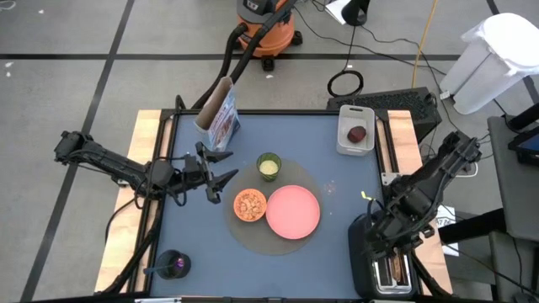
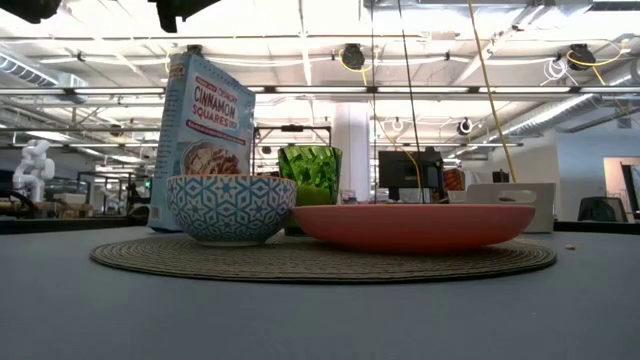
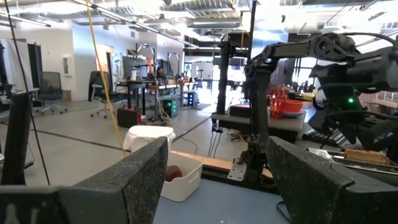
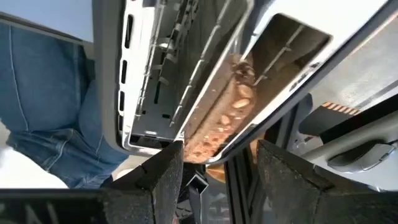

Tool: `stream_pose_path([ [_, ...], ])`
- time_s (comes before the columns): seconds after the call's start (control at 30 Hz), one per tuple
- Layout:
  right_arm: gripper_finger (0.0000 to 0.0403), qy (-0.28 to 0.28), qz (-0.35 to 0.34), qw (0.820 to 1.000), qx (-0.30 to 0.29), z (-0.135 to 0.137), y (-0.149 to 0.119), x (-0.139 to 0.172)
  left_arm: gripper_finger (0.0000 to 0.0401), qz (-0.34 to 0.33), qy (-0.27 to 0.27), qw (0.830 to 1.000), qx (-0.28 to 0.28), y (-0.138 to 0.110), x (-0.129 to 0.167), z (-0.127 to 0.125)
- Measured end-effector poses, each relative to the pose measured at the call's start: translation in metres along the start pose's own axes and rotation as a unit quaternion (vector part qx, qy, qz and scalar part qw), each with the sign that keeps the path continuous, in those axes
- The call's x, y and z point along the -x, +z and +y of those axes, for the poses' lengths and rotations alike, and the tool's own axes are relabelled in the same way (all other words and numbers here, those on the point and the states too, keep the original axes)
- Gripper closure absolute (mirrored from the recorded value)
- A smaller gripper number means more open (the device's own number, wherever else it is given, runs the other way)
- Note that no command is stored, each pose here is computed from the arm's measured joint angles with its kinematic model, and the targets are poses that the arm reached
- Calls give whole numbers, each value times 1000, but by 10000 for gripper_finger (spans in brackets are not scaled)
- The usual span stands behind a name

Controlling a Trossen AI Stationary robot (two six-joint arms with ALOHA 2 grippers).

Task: Arrange a breakfast setting
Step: Put the toasted bread on the pink plate

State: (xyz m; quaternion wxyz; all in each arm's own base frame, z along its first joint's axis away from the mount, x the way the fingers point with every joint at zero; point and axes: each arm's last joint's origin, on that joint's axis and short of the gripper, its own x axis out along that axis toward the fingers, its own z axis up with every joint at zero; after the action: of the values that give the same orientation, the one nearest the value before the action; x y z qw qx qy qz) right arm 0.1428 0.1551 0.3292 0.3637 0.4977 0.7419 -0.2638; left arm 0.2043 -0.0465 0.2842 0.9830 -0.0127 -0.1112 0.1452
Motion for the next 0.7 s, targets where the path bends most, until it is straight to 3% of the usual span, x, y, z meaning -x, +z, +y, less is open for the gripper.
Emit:
stream_pose_path([
  [0.7, 207, -44, -12, 999, 0, 7, -6, -23, 123, 0, -1, 1000, 0, 0, 0, 0],
])
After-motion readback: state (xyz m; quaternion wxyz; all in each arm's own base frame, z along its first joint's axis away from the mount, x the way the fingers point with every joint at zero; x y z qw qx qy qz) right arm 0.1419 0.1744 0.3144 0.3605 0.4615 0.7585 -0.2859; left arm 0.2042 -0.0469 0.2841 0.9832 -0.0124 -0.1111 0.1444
